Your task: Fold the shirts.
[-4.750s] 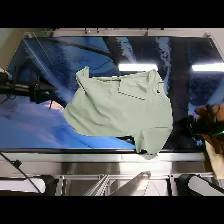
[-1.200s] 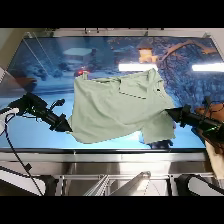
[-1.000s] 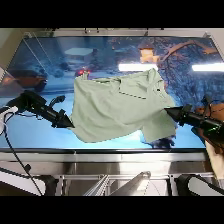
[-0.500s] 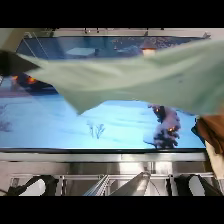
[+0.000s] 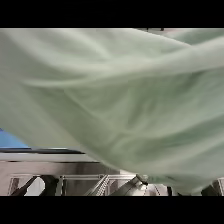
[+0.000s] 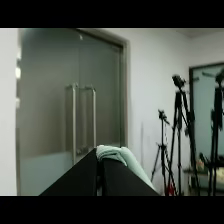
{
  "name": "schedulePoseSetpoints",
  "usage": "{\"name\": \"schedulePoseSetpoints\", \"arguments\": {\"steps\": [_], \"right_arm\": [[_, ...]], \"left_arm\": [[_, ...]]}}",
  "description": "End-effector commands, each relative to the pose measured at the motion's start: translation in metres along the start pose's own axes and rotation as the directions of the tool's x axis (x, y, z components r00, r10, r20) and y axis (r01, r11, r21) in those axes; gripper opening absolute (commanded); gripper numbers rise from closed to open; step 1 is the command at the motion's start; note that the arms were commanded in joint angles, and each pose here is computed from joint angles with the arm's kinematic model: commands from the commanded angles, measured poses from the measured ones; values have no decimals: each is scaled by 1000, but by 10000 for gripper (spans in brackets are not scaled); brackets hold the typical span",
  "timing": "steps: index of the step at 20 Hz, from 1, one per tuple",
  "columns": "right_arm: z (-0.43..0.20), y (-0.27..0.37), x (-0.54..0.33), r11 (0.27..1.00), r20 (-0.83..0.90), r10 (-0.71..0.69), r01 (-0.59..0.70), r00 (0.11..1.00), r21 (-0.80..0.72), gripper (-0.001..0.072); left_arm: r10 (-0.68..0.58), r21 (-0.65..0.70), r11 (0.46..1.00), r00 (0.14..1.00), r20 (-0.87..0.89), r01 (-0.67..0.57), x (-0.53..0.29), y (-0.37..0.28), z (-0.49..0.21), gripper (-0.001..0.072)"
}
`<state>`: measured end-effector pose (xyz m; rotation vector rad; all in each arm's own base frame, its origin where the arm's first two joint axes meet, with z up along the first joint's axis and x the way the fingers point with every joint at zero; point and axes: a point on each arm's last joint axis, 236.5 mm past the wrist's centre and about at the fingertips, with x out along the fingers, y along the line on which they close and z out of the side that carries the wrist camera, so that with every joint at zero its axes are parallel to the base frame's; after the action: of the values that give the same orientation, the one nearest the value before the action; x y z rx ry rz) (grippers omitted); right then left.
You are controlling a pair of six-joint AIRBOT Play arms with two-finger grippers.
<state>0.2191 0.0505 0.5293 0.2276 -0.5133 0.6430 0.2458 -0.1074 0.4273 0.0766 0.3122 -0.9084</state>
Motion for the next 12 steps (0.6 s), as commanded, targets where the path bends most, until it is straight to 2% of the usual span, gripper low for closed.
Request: {"name": "schedulePoseSetpoints", "arguments": {"steps": [1, 3, 4, 7, 9, 10, 11, 12], "right_arm": [[-109, -61, -5, 990, -360, -97, 127, 928, 61, 20], [-194, -91, -5, 977, -509, -56, 151, 859, 148, 20], [-239, -111, -8, 965, -576, -62, 197, 815, 175, 20], [-366, -192, -26, 893, -716, -116, 388, 689, 229, 19], [-433, -233, -47, 810, -746, -99, 489, 659, 325, 19], [-464, -245, -57, 770, -749, -70, 514, 659, 379, 18], [-489, -253, -64, 728, -747, -47, 535, 663, 428, 19], [-511, -257, -66, 689, -735, -19, 542, 678, 482, 19]], "left_arm": [[-235, -360, 911, 971, -48, 203, 48, 51, -72, 25], [-357, -541, 791, 934, -29, 285, 89, 87, -131, 26], [-379, -635, 720, 925, -19, 281, 112, 108, -166, 26], [-351, -851, 506, 935, -50, 144, 163, 174, -277, 26], [-365, -935, 338, 931, -27, 105, 178, 202, -337, 27], [-377, -968, 234, 926, -5, 90, 188, 213, -359, 28], [-389, -986, 153, 921, 1, 65, 197, 222, -377, 31], [-404, -995, 95, 915, 1, 43, 207, 227, -392, 70]]}}
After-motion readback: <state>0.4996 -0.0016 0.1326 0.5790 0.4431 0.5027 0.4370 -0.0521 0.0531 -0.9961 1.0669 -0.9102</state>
